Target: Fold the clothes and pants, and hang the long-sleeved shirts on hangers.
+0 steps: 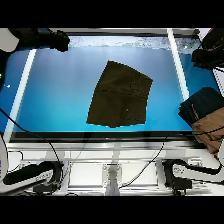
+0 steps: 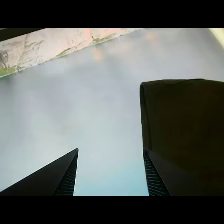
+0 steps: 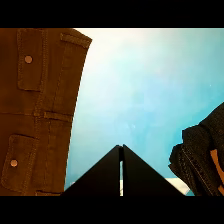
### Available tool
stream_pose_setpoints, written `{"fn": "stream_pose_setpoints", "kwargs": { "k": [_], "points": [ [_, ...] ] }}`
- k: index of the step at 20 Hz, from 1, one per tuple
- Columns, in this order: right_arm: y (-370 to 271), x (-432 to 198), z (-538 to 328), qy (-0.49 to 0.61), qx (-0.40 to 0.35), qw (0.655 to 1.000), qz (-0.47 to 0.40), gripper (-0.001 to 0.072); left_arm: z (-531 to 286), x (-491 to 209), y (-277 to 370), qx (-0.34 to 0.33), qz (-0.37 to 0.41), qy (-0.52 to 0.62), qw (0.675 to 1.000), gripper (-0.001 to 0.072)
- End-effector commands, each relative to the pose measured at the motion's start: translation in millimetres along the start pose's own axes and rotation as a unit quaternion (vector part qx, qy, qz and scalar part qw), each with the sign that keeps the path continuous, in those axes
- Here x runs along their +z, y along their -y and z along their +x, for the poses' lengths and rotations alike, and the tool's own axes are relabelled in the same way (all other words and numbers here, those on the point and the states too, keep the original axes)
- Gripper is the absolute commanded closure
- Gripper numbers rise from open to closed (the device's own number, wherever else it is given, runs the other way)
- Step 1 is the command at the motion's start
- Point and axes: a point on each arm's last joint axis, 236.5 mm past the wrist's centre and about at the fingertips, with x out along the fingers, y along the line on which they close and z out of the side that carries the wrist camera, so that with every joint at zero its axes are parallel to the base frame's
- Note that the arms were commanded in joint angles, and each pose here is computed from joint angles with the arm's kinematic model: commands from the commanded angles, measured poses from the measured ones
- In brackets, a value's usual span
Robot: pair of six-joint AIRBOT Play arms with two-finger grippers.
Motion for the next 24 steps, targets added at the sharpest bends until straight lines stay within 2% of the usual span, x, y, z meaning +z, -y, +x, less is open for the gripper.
{"fn": "stream_pose_setpoints", "kwargs": {
  "k": [1, 12, 19, 20, 22, 24],
  "points": [
    [0, 0, 0, 0.0, 0.0, 1.0, -0.001, 0.0674, 0, 0, 0, 0.0, 0.0, 0.0, 1.0, 0.0266],
    [-1, 2, 0, 0.004, 0.0, 1.0, -0.001, 0.0673, 0, 0, 0, 0.0, 0.0, 0.001, 1.0, 0.0266],
    [-6, 43, -4, 0.092, 0.013, 0.996, 0.0, 0.0673, 3, -4, 1, -0.001, 0.001, -0.008, 1.0, 0.0267],
    [-6, 41, -4, 0.088, 0.012, 0.996, 0.0, 0.0673, 5, -15, -4, 0.005, 0.003, -0.031, 1.0, 0.0282],
    [-4, 34, -2, 0.072, 0.009, 0.997, -0.002, 0.0673, 8, -53, -23, 0.026, 0.009, -0.104, 0.994, 0.0426],
    [1, 24, 0, 0.051, -0.004, 0.999, -0.017, 0.0673, 13, -97, -44, 0.036, -0.016, -0.165, 0.986, 0.0426]
  ]
}}
